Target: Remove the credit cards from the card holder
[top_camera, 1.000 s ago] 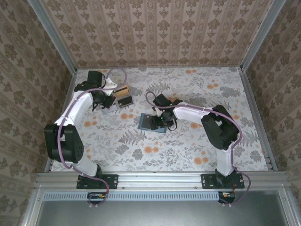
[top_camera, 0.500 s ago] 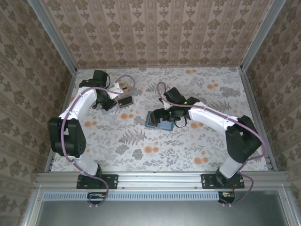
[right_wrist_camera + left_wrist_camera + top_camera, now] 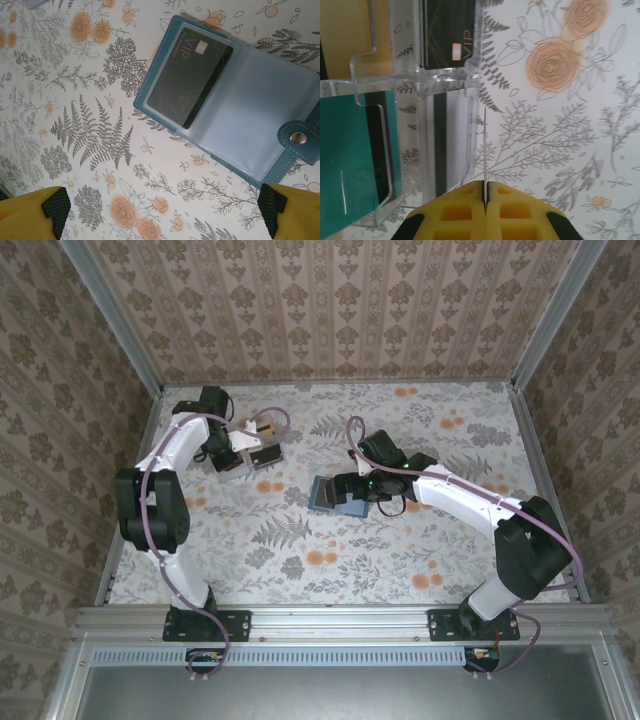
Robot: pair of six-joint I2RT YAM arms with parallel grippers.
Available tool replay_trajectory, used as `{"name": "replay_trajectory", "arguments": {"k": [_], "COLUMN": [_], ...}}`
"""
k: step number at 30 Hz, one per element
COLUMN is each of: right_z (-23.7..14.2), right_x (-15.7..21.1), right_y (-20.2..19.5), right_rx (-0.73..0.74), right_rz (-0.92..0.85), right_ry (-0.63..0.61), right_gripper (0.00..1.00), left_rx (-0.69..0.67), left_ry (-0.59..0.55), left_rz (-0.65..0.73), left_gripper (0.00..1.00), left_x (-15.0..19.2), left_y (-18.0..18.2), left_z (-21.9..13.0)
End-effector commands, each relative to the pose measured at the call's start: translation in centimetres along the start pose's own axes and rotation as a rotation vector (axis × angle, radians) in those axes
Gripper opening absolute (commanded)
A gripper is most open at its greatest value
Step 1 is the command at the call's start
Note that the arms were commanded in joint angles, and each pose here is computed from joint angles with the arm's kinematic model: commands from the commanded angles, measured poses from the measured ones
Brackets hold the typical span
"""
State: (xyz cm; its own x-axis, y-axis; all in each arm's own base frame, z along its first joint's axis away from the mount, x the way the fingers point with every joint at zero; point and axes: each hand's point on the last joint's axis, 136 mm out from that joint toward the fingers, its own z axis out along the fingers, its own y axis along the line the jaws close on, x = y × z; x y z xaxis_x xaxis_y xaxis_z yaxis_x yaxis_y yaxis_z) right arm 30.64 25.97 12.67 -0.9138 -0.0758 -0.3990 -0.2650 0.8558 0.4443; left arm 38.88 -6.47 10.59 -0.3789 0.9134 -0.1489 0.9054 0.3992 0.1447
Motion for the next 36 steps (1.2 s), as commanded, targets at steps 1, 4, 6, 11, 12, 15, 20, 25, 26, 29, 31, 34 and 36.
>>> {"name": "replay_trajectory", "arguments": {"k": [1,4,6,11,12,15,20,25,26,29,31,34,36], "right_z": [-1.2,-1.2,-1.3,-2.0,-2.0,-2.1,-1.8,-1.8,-1.8,-1.8,-1.7,-1.5,-1.5], "right_x": [-0.2,-0.4,-0.5,-0.9,-0.9,-0.9,-0.7,-1.0,-1.0,-1.1,-1.1,-1.0,-1.1], "right_y": [0.4,0.6,0.9,1.8,1.9,2.0,2.2,2.7,2.8,2.9,2.9,2.9,3.0], "right_rx": [-0.01,-0.018,-0.025,-0.052,-0.052,-0.056,-0.06,-0.059,-0.06,-0.062,-0.059,-0.06,-0.064], "right_rz": [0.011,0.01,0.013,0.008,0.011,0.013,0.016,0.01,0.01,0.015,0.021,0.027,0.03], "right_ry": [-0.022,-0.013,-0.011,-0.025,-0.025,-0.023,-0.002,0.004,0.002,0.001,0.006,0.012,0.013], "right_gripper": [1.0,1.0,1.0,1.0,1.0,1.0,1.0,1.0,1.0,1.0,1.0,1.0,1.0], "left_rx": [-0.019,-0.028,-0.019,0.004,0.009,0.012,0.002,0.028,0.032,0.033,0.032,0.014,0.002], "left_ry": [0.029,0.031,0.022,-0.012,-0.021,-0.035,-0.055,-0.07,-0.07,-0.06,-0.048,-0.038,-0.024], "left_rz": [0.058,0.071,0.072,0.07,0.068,0.063,0.067,0.077,0.074,0.075,0.072,0.074,0.073], "left_gripper": [0.0,0.0,0.0,0.0,0.0,0.0,0.0,0.0,0.0,0.0,0.0,0.07,0.15], "left_x": [0.6,0.5,0.3,-0.2,-0.3,-0.5,-0.9,-1.0,-0.8,-0.5,-0.3,0.0,0.2], "left_y": [1.3,1.9,2.0,2.2,2.3,2.6,3.2,2.8,2.8,2.8,2.8,3.1,3.3], "left_z": [0.3,0.8,1.1,1.7,1.8,2.1,2.2,2.8,2.9,3.5,3.6,3.5,3.4]}}
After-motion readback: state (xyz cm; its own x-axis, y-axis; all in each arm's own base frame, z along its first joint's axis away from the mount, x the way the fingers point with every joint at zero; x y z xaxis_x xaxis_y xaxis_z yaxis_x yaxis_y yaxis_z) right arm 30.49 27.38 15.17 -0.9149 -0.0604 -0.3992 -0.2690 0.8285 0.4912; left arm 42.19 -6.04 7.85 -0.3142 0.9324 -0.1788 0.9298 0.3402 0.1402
